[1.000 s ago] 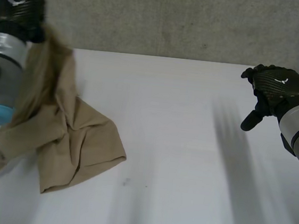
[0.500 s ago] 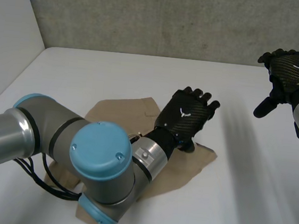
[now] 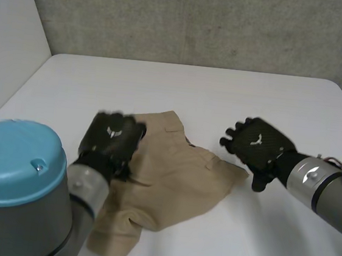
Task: Fold the shorts.
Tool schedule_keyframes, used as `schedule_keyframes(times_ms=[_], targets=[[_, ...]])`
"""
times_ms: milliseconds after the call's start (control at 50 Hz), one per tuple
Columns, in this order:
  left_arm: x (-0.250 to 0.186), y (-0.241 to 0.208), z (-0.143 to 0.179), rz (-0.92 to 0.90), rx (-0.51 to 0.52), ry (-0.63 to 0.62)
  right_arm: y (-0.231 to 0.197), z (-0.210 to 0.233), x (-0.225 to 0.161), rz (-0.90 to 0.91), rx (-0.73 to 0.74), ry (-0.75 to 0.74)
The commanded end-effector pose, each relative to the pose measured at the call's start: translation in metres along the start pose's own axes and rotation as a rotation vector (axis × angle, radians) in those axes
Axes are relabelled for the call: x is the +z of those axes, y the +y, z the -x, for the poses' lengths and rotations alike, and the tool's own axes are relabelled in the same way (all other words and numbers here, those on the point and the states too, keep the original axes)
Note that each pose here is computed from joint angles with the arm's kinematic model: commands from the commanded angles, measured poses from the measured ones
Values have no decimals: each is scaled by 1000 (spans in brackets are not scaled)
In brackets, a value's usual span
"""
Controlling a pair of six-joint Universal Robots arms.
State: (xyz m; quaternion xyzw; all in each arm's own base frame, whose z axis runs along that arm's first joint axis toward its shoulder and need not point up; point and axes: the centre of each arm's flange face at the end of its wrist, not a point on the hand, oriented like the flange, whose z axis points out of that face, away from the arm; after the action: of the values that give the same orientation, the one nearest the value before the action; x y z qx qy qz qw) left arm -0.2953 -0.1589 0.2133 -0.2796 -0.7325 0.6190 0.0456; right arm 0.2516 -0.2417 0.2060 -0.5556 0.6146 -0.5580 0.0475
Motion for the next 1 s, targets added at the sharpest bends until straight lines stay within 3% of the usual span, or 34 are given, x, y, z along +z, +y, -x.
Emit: schedule_keyframes(times_ms=[20, 460, 600, 720, 880, 1000], targets=[[-36, 39, -6, 304, -153, 67, 27, 15, 23, 33, 32, -56], [-55, 52, -15, 351, -195, 84, 50, 23, 57, -19, 16, -41], [-42, 62, -4, 370, -175, -31, 49, 24, 57, -20, 33, -44], [-19, 75, 8, 377, -161, -121, 45, 17, 57, -19, 123, -20], [-5, 79, 10, 355, -170, -143, 36, 13, 50, 0, 270, -23], [2, 71, 15, 330, -167, -154, 20, 27, 42, 43, 274, -71]])
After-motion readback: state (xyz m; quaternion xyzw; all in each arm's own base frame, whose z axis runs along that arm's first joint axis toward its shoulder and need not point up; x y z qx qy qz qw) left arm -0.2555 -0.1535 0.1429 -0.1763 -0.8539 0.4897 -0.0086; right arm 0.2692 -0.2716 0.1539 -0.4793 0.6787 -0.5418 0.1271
